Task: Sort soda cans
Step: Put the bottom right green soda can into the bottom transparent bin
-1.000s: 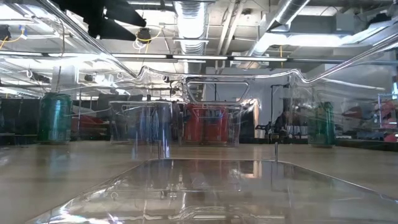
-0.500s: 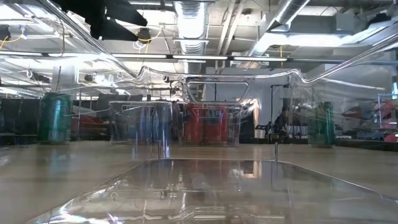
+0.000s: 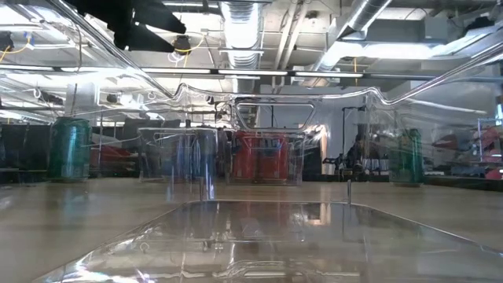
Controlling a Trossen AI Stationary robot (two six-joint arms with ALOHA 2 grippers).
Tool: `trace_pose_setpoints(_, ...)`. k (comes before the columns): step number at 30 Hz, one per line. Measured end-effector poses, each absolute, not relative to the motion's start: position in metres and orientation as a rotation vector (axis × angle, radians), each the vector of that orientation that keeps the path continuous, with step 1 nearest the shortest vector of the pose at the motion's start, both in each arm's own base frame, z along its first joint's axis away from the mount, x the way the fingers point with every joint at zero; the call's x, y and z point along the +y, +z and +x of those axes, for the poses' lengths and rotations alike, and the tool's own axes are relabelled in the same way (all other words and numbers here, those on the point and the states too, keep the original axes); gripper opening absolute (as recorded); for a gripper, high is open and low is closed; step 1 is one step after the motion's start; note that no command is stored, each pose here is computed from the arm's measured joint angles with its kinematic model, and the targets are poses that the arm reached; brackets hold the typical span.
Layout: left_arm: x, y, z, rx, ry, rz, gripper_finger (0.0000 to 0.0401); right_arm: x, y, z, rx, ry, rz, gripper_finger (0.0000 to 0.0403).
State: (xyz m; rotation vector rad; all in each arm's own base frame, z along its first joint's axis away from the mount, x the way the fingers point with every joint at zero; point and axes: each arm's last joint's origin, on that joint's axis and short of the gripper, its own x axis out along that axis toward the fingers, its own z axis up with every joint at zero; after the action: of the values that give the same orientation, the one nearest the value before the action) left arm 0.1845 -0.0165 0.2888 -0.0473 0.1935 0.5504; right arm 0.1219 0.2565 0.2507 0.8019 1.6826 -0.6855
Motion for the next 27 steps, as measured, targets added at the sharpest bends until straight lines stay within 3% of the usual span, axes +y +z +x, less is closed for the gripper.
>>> trace_pose_setpoints(10,-0.017,0.288,0.184,0.196,0.551,-0.053,0.0398,0.26,0.25,0.117,1.542,-0.715,0.835,0.04)
trace_pose_setpoints(27,-0.017,0.289,0.185,0.192,0.551,-0.055,0.0398,0.274,0.221,0.126,1.591,-0.714,0.708,0.0349)
